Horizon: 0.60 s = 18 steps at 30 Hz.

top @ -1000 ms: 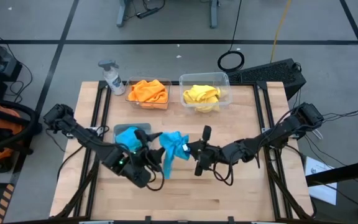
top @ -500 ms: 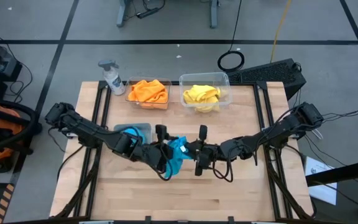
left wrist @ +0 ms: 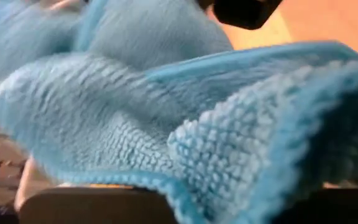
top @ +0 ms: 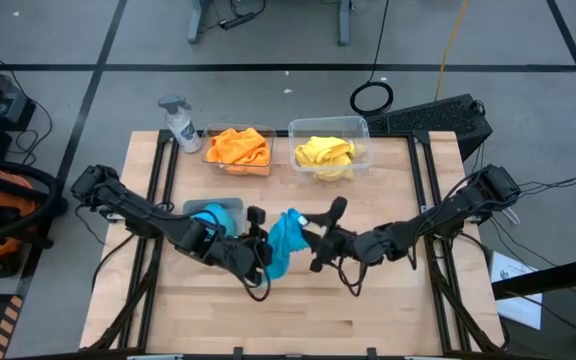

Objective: Sort microfiber towel by color & place in baskets
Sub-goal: Put the left blue towel into the gray bin

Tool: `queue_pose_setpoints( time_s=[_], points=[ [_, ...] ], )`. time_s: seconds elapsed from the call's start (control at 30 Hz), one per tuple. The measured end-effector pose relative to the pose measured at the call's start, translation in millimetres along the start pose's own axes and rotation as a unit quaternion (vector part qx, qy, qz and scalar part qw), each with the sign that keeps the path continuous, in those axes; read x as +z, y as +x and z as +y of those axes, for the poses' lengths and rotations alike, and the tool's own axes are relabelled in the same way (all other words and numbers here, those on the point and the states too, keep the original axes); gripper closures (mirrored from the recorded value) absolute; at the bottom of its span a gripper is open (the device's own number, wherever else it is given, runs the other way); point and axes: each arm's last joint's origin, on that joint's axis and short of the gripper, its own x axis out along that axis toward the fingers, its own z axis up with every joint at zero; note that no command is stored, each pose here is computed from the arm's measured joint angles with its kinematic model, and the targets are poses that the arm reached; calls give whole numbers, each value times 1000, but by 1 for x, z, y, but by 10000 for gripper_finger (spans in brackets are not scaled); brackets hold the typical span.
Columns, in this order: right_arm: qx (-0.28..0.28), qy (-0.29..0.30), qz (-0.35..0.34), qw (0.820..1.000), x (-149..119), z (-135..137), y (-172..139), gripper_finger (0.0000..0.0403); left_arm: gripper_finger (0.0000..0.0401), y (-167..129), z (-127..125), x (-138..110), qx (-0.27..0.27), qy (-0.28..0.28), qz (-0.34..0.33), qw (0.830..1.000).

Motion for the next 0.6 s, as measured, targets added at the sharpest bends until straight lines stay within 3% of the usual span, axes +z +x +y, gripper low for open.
queue_pose_setpoints(
  time_s=[0.27,0.43,0.6],
  points=[
    [-3,-6,54,999,-10,6,-3,160,378,-52,17,-12,34,-59,30,997],
    [4,-4,66,998,-14,8,-3,150,378,-85,33,-39,33,-109,99,989],
    [10,-4,78,997,-17,10,-3,149,378,-110,47,-70,36,-156,204,966]
  ],
)
